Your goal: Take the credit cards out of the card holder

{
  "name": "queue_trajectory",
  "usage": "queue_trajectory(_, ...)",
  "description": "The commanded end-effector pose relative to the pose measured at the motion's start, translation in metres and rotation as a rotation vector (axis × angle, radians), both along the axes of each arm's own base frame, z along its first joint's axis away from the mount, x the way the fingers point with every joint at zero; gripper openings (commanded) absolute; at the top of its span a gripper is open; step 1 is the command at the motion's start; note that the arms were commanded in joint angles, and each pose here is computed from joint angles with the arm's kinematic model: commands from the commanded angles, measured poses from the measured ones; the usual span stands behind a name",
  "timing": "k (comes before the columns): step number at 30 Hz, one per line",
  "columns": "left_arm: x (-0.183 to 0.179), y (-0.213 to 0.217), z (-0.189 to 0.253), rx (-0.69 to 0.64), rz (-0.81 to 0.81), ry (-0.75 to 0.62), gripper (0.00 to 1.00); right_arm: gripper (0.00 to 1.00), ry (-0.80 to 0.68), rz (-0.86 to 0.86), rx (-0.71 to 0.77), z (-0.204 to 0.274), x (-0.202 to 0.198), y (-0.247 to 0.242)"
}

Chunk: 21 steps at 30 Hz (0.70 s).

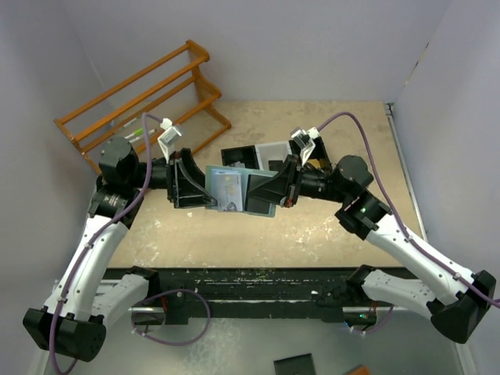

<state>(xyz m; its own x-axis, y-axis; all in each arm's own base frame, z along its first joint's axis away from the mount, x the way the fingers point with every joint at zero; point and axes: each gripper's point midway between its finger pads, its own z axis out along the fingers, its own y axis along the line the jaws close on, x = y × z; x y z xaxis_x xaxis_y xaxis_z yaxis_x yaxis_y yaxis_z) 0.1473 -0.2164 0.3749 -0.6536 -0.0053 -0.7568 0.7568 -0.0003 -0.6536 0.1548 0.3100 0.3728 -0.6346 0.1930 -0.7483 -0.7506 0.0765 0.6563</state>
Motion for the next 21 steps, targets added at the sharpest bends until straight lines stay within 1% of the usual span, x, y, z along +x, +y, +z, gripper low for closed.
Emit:
queue_trajectory(1, -0.001, 0.001, -0.009, -0.015, 0.027, -0.03, 0.72, 0.0, -0.072, -0.02, 0.064, 0.032, 0.001, -0.003)
queue_trajectory(4, -0.001, 0.0, -0.018, -0.014, 0.031, -0.007, 0.7, 0.0, -0.073, -0.005, 0.099, 0.039, 0.002, 0.001)
queue_trajectory(6, -0.002, 0.0, -0.015, -0.025, 0.032, -0.014, 0.68, 0.0, -0.064, -0.005, 0.101, 0.038, 0.005, 0.003)
queue_trajectory(9, -0.002, 0.0, -0.012, -0.041, 0.036, -0.02, 0.63, 0.0, -0.059, -0.013, 0.115, 0.04, 0.009, 0.006)
queue_trajectory(17, -0.003, 0.0, -0.012, -0.043, 0.024, -0.018, 0.38, 0.0, -0.009, 0.006, 0.07, 0.017, 0.006, 0.006)
queue_trajectory(19, -0.003, 0.0, -0.012, -0.043, 0.022, -0.02, 0.29, 0.0, -0.007, 0.007, 0.072, 0.016, 0.005, 0.005)
queue_trajectory(21, -0.003, 0.0, -0.011, -0.042, 0.018, -0.019, 0.18, 0.0, -0.001, 0.015, 0.064, 0.013, 0.004, 0.006)
